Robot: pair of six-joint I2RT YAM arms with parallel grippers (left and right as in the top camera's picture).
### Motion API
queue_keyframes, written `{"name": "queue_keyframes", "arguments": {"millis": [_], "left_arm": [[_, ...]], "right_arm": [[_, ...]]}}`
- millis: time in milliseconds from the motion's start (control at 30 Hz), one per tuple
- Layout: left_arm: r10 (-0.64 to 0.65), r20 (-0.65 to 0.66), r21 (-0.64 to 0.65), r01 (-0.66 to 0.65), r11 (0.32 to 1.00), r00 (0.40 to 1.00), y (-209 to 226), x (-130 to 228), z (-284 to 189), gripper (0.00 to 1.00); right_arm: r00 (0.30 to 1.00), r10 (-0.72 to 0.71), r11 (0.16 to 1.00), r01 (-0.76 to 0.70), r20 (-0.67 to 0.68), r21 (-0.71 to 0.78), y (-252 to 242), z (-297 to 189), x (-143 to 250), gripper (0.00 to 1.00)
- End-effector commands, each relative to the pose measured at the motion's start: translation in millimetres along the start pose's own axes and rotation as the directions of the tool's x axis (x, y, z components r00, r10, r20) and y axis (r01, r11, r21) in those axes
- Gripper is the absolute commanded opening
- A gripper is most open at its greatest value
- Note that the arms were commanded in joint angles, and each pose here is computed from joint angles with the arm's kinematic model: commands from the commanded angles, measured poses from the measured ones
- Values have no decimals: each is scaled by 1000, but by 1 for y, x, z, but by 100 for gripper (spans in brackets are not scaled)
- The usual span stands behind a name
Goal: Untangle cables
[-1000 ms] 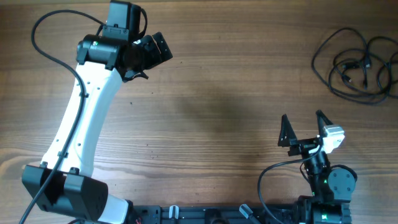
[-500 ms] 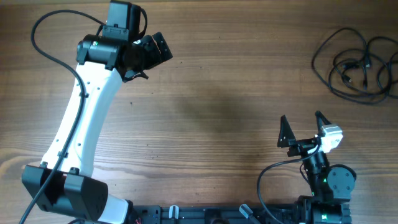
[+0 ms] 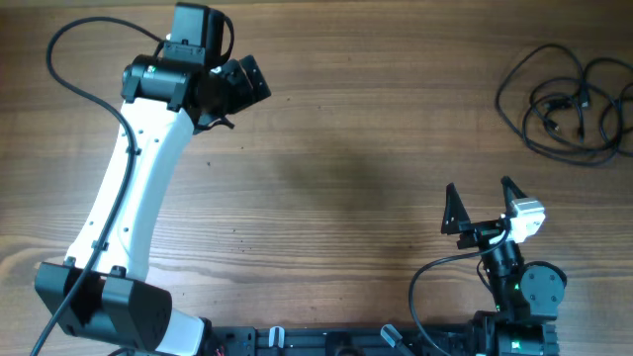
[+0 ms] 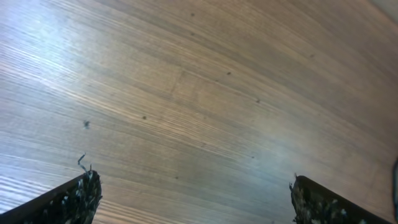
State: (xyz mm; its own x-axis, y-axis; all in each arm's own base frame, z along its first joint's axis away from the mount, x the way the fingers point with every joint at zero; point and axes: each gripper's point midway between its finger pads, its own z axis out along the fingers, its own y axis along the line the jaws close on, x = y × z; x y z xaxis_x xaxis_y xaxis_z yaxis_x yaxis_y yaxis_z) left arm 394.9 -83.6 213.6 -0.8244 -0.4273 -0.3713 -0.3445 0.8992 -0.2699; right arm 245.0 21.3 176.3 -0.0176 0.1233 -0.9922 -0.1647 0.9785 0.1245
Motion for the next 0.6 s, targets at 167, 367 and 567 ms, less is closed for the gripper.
{"name": "queue_keyframes", "arguments": {"millis": [167,367,567], "left_arm": [[7,131,-4,-7,1000,991,3,-18,-31,100],[116,337,101,-159,982,934,-19,-49,-83,100],[112,465,234,-243,941,878,-19,-68,-133,100]], "right_arm": [[1000,-15,1000,15,17,11,-1,-1,-3,100],[1000,-15,1000,15,17,11,-1,-1,-3,100],[1000,-15,1000,15,17,11,-1,-1,-3,100]]}}
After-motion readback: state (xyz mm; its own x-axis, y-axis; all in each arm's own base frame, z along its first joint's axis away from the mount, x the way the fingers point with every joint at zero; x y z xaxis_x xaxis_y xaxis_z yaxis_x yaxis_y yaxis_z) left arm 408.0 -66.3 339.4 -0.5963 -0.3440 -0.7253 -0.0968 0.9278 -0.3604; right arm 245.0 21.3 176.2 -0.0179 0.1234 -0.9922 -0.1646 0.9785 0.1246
